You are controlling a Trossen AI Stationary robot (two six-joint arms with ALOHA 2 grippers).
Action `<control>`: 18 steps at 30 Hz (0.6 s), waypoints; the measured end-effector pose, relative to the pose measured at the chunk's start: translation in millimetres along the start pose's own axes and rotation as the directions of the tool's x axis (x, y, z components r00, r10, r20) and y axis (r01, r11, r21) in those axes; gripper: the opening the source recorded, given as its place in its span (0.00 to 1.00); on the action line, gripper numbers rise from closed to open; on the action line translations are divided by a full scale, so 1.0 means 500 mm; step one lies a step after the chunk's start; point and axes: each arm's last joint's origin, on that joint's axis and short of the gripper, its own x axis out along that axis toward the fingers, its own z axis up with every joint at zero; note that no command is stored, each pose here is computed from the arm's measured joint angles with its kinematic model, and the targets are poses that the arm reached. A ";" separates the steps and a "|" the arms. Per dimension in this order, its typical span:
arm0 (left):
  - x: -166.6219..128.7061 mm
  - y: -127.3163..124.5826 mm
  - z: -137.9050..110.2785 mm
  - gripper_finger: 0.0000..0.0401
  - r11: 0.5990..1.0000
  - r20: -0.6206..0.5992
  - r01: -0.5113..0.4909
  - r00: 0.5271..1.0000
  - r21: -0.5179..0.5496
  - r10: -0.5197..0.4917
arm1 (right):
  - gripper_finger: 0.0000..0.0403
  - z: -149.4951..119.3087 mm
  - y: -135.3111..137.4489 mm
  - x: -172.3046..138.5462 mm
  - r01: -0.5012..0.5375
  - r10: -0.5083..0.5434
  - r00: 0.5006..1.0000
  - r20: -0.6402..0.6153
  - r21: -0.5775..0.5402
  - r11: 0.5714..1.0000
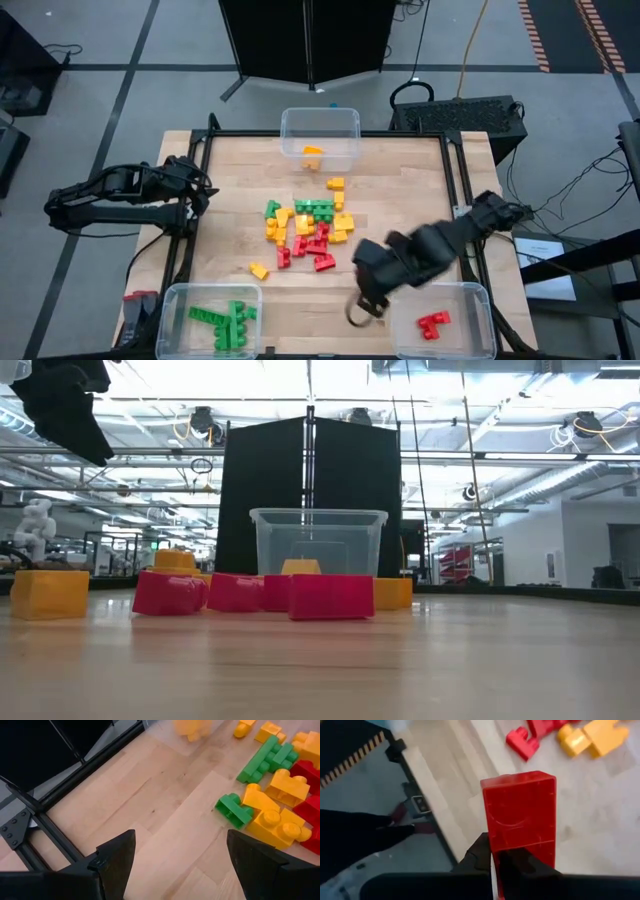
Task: Sort blocks
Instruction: Put the red game piece into the bottom right transparent bin
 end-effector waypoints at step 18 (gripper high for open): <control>0.000 -0.001 0.002 0.72 1.000 0.007 0.003 1.000 0.010 -0.003 | 0.02 -0.310 0.073 0.025 0.118 -0.077 0.986 -0.149 0.289 0.950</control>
